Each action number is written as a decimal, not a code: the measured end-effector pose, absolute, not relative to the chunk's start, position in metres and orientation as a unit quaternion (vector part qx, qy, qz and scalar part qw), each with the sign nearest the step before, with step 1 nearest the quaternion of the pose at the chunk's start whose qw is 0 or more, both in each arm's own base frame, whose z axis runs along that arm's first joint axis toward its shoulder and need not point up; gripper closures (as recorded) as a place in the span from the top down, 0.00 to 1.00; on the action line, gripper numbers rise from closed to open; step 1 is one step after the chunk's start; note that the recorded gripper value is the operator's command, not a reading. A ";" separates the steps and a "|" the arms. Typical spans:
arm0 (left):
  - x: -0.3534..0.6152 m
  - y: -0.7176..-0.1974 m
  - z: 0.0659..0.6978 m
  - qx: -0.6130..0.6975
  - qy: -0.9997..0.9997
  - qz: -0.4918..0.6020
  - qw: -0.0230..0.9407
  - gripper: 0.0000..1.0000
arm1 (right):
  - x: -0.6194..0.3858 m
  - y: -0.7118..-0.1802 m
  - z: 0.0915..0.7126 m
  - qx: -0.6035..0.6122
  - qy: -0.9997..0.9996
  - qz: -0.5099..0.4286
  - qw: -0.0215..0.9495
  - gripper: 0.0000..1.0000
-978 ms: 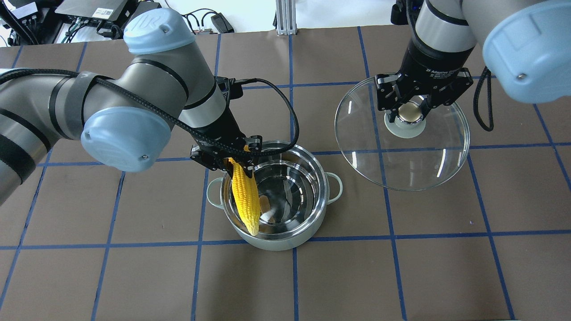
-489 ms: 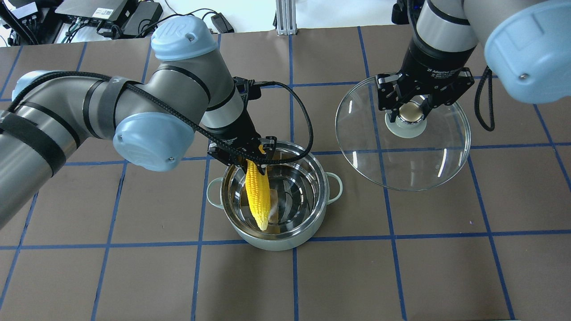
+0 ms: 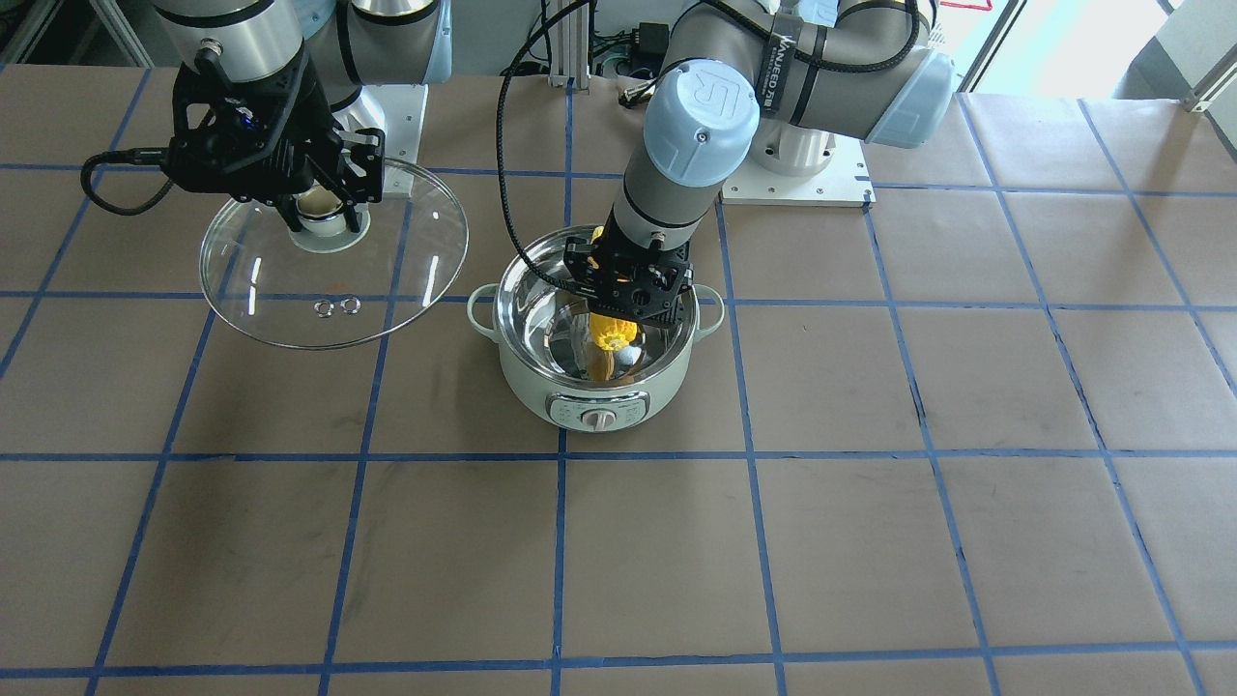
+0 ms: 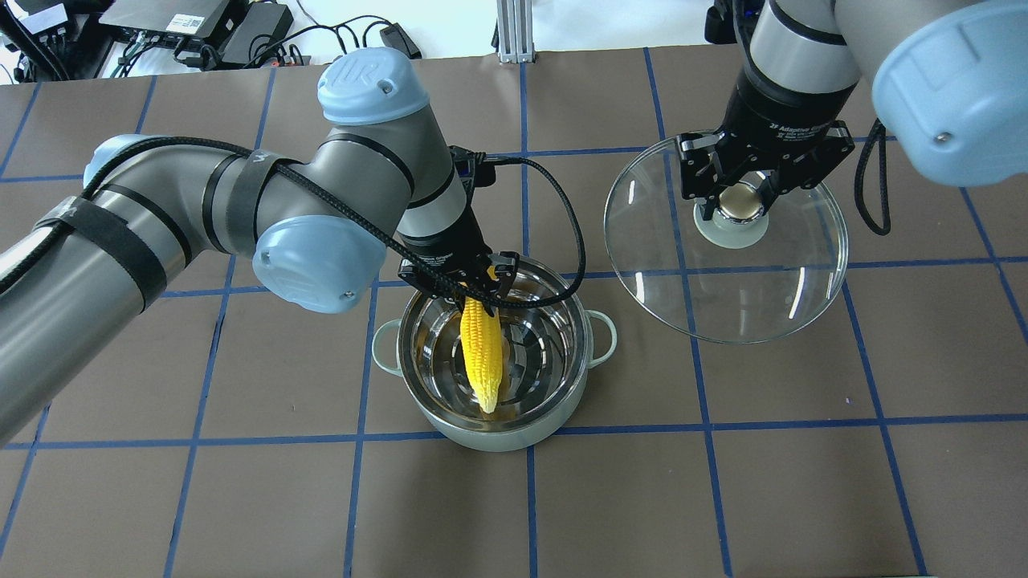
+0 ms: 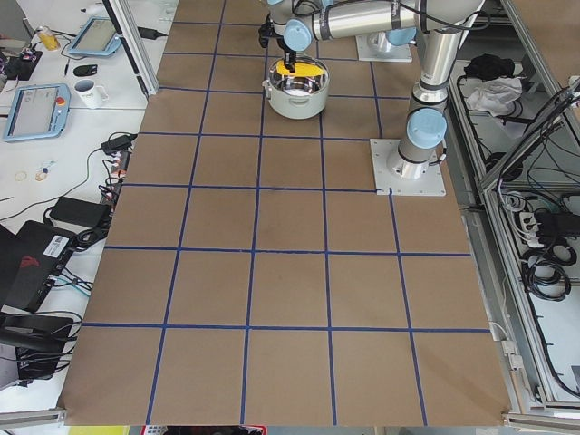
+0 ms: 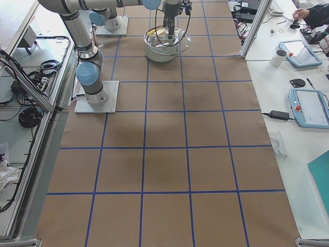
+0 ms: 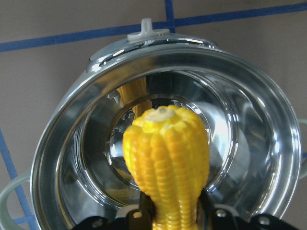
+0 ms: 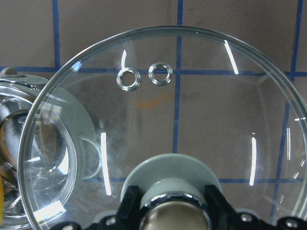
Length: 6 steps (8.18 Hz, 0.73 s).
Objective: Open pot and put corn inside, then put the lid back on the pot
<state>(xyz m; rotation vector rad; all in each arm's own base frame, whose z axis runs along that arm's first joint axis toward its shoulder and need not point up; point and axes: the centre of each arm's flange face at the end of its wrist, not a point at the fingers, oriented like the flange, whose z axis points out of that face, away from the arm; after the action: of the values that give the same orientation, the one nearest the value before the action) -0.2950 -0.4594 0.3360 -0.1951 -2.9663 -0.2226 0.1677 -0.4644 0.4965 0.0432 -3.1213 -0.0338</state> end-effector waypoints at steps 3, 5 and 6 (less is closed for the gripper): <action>-0.301 -0.466 0.341 -0.038 -0.995 -0.032 0.084 0.99 | 0.168 -0.464 0.496 0.014 -1.000 -0.012 0.010 0.40; -0.303 -0.471 0.342 -0.033 -0.995 -0.013 0.089 1.00 | 0.168 -0.464 0.496 0.014 -1.000 -0.011 0.011 0.40; -0.304 -0.472 0.341 -0.032 -0.995 -0.011 0.089 1.00 | 0.168 -0.464 0.496 0.015 -1.000 -0.011 0.011 0.40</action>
<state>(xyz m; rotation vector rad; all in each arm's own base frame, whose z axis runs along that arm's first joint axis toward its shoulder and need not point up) -0.3035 -0.4721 0.3414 -0.0951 -2.9611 -0.0329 0.1682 -0.4635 0.4965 0.0453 -3.1192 -0.0357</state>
